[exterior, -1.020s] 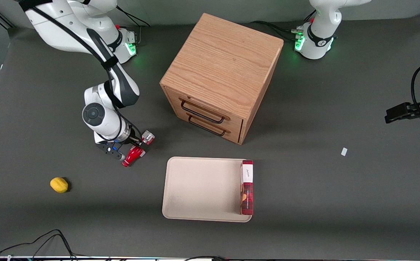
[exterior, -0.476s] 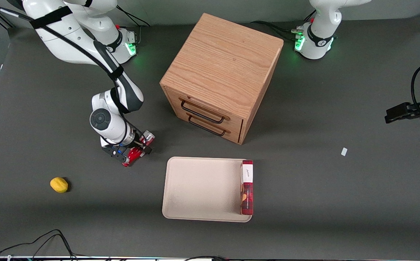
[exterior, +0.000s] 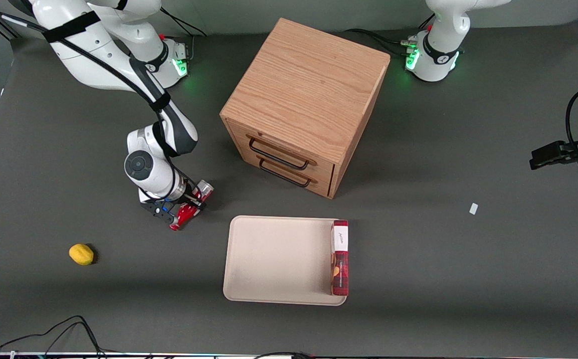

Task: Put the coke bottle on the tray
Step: 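Lift the bottle and turn it upright with the right gripper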

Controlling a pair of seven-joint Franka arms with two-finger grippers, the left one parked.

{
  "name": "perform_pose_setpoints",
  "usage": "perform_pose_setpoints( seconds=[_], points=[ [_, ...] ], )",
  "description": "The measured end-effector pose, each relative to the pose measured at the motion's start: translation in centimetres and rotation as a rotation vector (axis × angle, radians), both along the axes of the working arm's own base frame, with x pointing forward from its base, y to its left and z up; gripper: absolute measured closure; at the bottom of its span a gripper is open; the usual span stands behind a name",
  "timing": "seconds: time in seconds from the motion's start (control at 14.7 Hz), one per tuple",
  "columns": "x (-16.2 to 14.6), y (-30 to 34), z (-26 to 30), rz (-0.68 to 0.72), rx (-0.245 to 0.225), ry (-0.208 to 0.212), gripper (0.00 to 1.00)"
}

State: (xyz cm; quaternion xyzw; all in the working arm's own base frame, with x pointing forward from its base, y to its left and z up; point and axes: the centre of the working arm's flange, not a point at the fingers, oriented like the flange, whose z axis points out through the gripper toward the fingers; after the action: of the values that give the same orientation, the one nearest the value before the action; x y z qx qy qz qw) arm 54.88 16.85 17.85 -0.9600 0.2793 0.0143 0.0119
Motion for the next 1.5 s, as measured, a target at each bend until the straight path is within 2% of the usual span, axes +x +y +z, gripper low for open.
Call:
perform_pose_setpoints(
  seconds=[0.34, 0.54, 0.75, 1.02, 1.16, 1.36, 1.5],
  points=[
    [0.1, 0.0, 0.5, -0.001, 0.000, -0.004, 0.45],
    [0.5, -0.1, 2.9, 0.001, -0.008, 0.006, 0.45],
    [1.6, 0.0, 8.0, 0.034, -0.027, 0.031, 0.45],
    [4.5, 0.1, 18.0, 0.151, -0.040, 0.049, 0.45],
    [6.1, 0.2, 23.4, 0.218, -0.044, 0.034, 0.45],
    [7.9, 0.6, 30.2, 0.329, -0.072, -0.018, 0.45],
    [9.0, 1.9, 33.5, 0.417, -0.064, -0.046, 0.45]
  ],
)
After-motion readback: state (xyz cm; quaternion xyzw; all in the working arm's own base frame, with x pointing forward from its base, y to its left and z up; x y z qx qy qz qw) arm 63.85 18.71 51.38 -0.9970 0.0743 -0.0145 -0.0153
